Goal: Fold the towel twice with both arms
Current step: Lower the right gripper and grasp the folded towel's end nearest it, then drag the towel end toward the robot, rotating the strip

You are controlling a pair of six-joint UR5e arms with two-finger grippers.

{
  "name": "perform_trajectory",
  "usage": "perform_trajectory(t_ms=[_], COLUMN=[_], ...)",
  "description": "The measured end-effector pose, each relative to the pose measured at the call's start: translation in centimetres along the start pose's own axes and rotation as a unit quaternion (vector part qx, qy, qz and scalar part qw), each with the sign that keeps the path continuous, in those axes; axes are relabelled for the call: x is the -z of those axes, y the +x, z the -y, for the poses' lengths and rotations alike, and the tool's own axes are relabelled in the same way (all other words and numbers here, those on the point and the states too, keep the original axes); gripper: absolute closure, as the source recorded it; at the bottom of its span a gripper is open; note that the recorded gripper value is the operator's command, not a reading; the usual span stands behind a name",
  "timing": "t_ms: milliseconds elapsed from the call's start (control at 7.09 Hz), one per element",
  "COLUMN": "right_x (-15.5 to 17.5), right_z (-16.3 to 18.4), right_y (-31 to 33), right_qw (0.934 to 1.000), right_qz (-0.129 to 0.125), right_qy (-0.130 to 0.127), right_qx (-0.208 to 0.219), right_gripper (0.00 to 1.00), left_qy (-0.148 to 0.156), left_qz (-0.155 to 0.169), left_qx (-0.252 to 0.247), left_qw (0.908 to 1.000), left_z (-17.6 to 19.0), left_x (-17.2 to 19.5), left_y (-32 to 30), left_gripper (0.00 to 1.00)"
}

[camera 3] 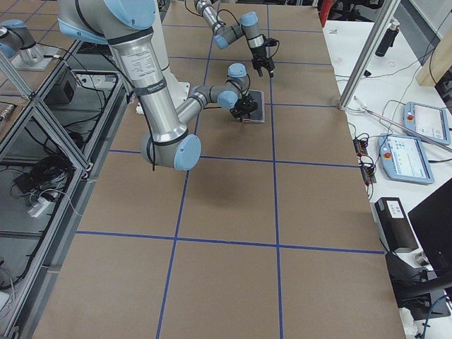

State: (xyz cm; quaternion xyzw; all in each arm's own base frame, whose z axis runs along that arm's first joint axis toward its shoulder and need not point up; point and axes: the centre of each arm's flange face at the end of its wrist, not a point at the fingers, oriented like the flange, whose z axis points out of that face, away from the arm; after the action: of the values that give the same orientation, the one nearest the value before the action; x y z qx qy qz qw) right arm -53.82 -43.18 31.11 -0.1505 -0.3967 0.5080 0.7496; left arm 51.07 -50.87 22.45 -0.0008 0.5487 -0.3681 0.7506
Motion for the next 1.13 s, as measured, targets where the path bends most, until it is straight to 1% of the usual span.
perform_trajectory(t_ms=[705,987,1128], right_x=[1.0,2.0,2.7], right_z=[-0.9,-2.0,-3.3], right_y=[-0.2,0.2,1.0], right_qw=[0.9999,0.9997,0.9994], right_qz=[0.007,0.01,0.009], right_qy=[-0.01,-0.022,-0.033], right_qx=[0.003,0.005,0.001], right_gripper=[1.0,1.0,1.0], left_qy=[0.0,-0.002,-0.003], left_qz=[-0.002,-0.007,-0.009], left_qx=[0.0,0.0,0.0], left_qw=[1.0,1.0,1.0], left_z=[0.1,0.0,-0.2], left_x=[0.1,0.8,1.3], left_y=[0.1,0.5,0.7], left_gripper=[0.0,0.0,0.0])
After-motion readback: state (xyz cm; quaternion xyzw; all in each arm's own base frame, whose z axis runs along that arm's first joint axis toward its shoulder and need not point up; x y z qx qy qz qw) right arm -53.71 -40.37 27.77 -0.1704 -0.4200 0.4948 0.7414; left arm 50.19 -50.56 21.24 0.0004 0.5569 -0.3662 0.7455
